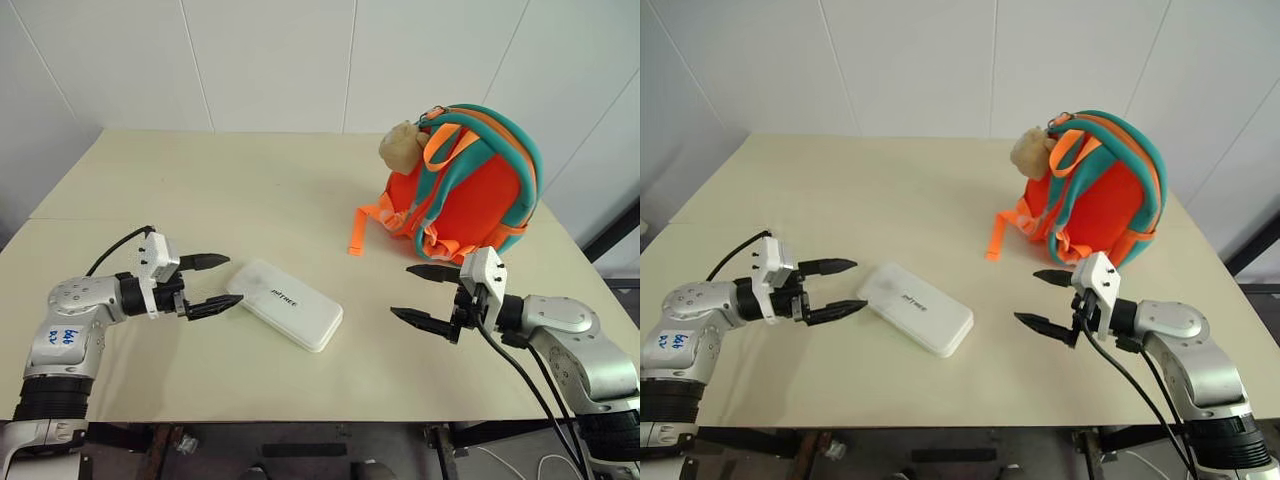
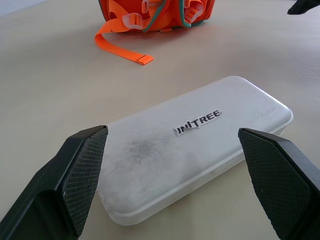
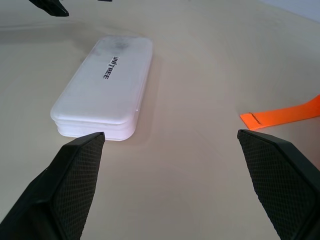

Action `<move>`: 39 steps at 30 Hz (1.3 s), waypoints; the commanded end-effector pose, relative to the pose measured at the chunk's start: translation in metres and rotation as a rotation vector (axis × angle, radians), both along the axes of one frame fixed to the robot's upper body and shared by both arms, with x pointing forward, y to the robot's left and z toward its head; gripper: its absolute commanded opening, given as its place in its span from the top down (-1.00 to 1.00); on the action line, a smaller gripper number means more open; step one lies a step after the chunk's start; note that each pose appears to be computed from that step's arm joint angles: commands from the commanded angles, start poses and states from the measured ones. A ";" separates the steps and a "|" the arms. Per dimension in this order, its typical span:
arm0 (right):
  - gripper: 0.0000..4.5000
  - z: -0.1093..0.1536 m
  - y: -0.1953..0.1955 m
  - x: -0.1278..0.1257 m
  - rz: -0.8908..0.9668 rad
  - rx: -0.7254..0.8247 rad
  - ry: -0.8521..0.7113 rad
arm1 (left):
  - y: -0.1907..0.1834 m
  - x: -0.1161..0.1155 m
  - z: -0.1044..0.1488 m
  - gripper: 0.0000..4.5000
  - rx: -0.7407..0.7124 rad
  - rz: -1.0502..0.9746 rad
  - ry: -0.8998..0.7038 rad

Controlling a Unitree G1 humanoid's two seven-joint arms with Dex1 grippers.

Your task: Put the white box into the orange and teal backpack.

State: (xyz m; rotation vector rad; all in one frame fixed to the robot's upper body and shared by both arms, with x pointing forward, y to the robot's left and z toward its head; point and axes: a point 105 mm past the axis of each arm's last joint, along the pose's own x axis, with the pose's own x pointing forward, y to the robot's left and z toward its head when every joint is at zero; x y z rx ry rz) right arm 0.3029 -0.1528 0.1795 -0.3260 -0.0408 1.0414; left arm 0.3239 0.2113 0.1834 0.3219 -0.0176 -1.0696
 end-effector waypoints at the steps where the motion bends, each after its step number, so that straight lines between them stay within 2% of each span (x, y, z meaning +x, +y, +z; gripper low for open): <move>1: -1.00 0.002 0.004 0.000 0.004 0.004 -0.018 | 0.001 0.002 0.007 -0.98 0.006 0.004 -0.034; 7: -1.00 -0.011 0.015 0.006 0.009 -0.001 -0.012 | -0.003 0.012 0.014 -0.98 -0.006 -0.003 -0.066; 9: -0.83 -0.016 0.021 0.006 0.020 -0.011 -0.008 | 0.002 0.018 0.014 -0.81 0.007 0.013 -0.076; 10: -0.73 -0.019 0.024 0.006 0.023 -0.011 0.001 | 0.004 0.021 0.015 -0.73 0.008 0.020 -0.083; 16: 0.12 -0.048 0.050 0.006 0.040 -0.019 0.030 | 0.026 0.052 0.025 0.05 0.065 0.146 -0.170; 21: 0.91 -0.062 0.065 0.007 0.034 -0.025 0.036 | 0.030 0.068 0.014 0.72 0.096 0.203 -0.162; 22: 1.00 -0.063 0.066 0.007 0.034 -0.031 0.038 | 0.028 0.070 0.010 0.86 0.101 0.206 -0.151; 23: 1.00 -0.064 0.068 0.006 0.032 -0.032 0.039 | 0.027 0.072 0.005 0.99 0.109 0.211 -0.137; 32: 1.00 -0.062 0.083 -0.001 0.022 0.005 0.056 | 0.005 0.083 -0.023 0.99 0.151 0.201 -0.067; 39: 1.00 -0.061 0.077 0.004 -0.008 0.006 0.055 | -0.005 0.079 -0.027 0.99 0.119 0.153 -0.059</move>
